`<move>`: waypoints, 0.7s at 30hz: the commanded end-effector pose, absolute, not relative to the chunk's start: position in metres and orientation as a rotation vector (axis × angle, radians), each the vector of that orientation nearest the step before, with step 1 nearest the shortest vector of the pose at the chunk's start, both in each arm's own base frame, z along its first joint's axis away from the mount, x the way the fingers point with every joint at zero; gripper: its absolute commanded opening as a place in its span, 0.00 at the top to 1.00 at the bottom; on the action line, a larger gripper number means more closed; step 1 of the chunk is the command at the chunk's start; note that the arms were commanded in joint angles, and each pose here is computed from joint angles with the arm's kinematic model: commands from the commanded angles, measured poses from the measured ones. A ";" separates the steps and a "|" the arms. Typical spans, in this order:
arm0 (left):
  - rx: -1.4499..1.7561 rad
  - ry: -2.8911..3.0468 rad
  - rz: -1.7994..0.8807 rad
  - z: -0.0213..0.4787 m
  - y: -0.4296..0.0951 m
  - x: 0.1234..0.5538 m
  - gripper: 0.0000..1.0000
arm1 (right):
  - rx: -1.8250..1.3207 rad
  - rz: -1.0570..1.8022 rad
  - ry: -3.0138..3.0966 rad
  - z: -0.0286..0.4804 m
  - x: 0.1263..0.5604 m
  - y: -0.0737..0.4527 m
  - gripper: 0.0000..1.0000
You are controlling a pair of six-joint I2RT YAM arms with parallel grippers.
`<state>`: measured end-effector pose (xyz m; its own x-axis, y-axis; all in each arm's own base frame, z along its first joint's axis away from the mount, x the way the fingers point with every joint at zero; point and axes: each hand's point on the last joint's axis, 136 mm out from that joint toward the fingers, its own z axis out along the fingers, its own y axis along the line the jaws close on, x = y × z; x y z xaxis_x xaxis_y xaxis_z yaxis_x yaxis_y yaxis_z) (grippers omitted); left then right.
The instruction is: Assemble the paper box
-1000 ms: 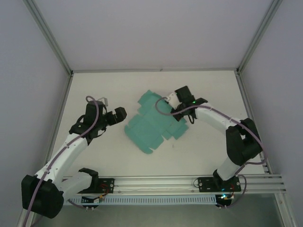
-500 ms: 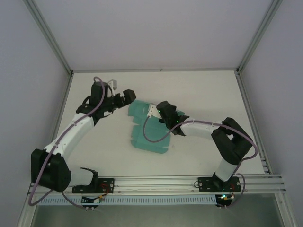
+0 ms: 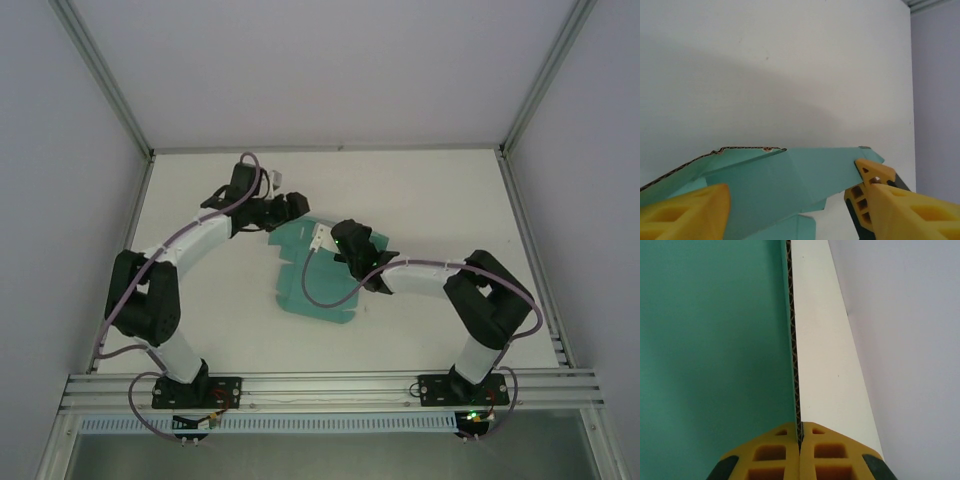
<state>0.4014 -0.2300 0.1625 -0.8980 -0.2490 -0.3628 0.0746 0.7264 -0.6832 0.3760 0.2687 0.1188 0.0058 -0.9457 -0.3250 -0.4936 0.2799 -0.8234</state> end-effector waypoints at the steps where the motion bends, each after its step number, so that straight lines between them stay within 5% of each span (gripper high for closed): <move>1: -0.042 2.461 -1.099 0.175 -0.248 0.397 0.40 | -1.288 -0.555 1.632 0.128 0.371 0.273 1.00; 14: -0.081 2.390 -1.325 0.169 -0.281 0.398 0.54 | -1.197 -0.353 1.652 0.148 0.361 0.286 1.00; 21: -0.100 2.386 -1.206 0.166 -0.265 0.394 0.50 | -1.171 -0.331 1.658 0.151 0.358 0.281 1.00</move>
<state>0.3993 -0.2688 0.1610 -0.9069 -0.2667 -0.3263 0.1191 0.5806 -0.8055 0.3628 0.2681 0.1310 -0.0345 -0.8743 -0.4841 -0.5326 0.4260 -0.7314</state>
